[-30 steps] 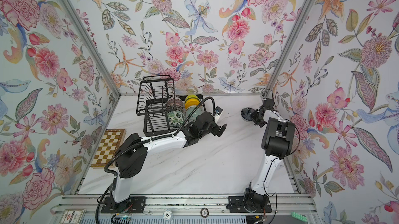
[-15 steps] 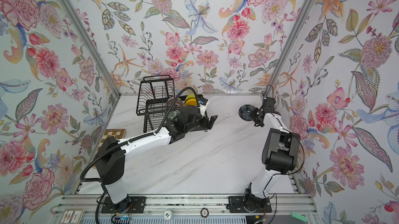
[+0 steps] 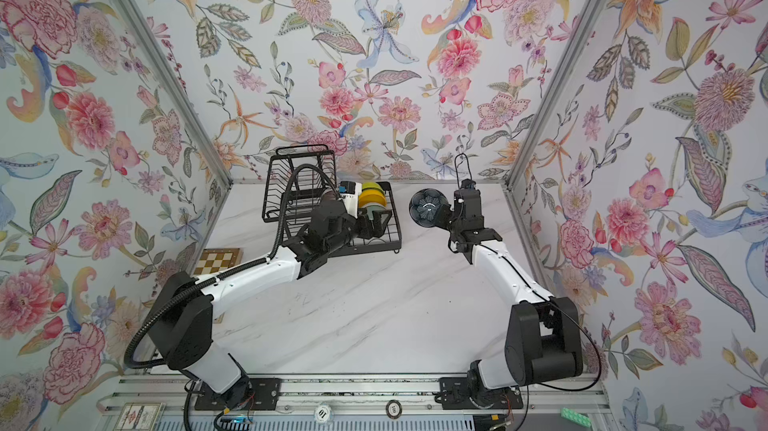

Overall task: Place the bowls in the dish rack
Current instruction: 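Carry the patterned bowl to the left gripper while the left gripper grasps it, then hold the patterned bowl above the rack with the left gripper while the right gripper withdraws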

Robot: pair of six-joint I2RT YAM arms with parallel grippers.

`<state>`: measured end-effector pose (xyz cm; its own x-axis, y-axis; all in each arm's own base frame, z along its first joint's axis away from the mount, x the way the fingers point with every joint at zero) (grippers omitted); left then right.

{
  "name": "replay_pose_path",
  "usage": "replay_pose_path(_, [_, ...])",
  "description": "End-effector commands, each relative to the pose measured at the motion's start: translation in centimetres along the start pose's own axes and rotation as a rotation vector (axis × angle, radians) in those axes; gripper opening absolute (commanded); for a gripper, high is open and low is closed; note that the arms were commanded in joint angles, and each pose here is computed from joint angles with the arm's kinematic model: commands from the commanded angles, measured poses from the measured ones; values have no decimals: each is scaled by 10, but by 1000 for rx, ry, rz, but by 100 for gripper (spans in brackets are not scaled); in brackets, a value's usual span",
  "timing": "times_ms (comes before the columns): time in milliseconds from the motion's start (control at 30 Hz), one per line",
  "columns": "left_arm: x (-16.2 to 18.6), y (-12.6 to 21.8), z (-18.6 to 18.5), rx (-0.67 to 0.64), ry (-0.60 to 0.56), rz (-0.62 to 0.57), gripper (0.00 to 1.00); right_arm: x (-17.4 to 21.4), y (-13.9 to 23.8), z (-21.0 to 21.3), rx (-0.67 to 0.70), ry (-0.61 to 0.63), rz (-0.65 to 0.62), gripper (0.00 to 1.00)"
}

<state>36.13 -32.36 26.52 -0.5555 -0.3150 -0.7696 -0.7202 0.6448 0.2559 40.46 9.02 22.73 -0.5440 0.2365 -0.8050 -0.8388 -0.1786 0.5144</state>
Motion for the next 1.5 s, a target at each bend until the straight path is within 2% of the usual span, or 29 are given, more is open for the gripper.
replay_pose_path(0, [-12, -2, -2, 42, 113, -72, 92, -28, 18, 33, -62, 17, -157, 0])
replay_pose_path(233, [-11, -9, 1, 44, 151, -91, 81, -26, 34, 78, -159, 42, -204, 0])
replay_pose_path(367, [-7, -14, 4, 44, 164, -87, 70, -28, 41, 90, -196, 28, -220, 0])
replay_pose_path(467, [-5, -16, 5, 47, 170, -86, 58, -30, 48, 99, -235, 20, -246, 0])
replay_pose_path(633, [-3, -18, 5, 56, 173, -86, 47, -30, 57, 105, -253, 14, -295, 0])
replay_pose_path(933, [-5, -18, 5, 63, 174, -108, 11, -25, 60, 114, -283, 15, -317, 1])
replay_pose_path(1067, [-10, -16, 3, 74, 162, -131, 2, -25, 58, 116, -300, -6, -306, 15])
replay_pose_path(1167, [-15, -16, 1, 74, 147, -152, 0, -26, 58, 115, -303, -28, -295, 28])
replay_pose_path(1300, [-24, -21, -3, 66, 109, -172, 0, -35, 67, 111, -329, -78, -291, 37])
replay_pose_path(1467, [-40, -29, -6, 32, 42, -221, 0, -54, 88, 94, -356, -187, -325, 73])
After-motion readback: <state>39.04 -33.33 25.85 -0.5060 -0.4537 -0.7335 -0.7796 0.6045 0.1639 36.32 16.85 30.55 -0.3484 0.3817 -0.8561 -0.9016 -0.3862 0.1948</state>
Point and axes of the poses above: each gripper's point midway between its finger pads, its own y axis back along the fingers, its own z axis along the line the jaws close on, x = y × z, the point moved 4 cm from there along y, back along the fingers, and after that the axes turned 6 degrees about y, right-handed, at the moved point
